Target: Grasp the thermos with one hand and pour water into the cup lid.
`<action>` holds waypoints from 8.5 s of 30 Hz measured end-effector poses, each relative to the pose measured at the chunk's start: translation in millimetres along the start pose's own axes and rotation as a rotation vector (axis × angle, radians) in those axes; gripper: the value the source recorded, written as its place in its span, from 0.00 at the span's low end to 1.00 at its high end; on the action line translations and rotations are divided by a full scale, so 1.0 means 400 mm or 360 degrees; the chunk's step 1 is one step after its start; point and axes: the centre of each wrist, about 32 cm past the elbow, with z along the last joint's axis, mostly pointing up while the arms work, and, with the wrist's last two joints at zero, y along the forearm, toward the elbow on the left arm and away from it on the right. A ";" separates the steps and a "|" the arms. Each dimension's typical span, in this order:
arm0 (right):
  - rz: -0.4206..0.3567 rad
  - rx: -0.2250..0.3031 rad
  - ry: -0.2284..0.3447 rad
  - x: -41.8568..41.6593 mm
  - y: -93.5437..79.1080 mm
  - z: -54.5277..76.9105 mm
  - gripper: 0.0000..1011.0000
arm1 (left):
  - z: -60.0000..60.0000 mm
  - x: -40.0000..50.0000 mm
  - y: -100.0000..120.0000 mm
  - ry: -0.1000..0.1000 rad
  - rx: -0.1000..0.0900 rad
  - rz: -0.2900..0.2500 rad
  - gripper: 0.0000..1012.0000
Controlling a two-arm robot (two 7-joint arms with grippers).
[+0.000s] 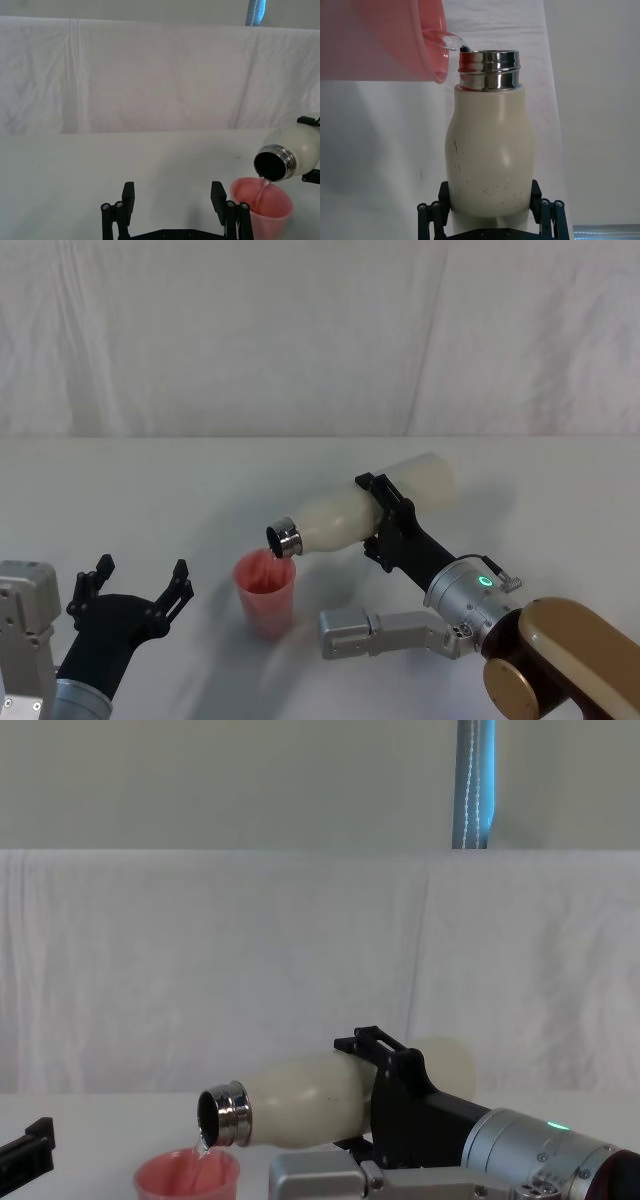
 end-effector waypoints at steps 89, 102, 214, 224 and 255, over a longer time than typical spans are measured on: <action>-0.0226 -0.0015 0.1999 0.027 -0.149 -0.005 0.94 | 0.000 0.000 0.000 0.0000 0.0000 0.0000 0.99; -0.0209 -0.0071 0.2164 0.029 -0.153 0.003 0.94 | 0.000 0.000 0.000 0.0000 0.0000 0.0000 0.99; -0.0174 -0.0106 0.2350 0.005 -0.144 0.013 0.94 | 0.000 0.000 0.000 0.0000 0.0000 0.0000 0.99; -0.0181 -0.0118 0.2345 0.000 -0.144 0.012 0.94 | 0.000 0.000 0.000 0.0000 0.0000 0.0000 0.99; -0.0181 -0.0117 0.2344 0.000 -0.142 0.013 0.94 | 0.000 0.000 0.000 0.0000 0.0000 0.0000 0.99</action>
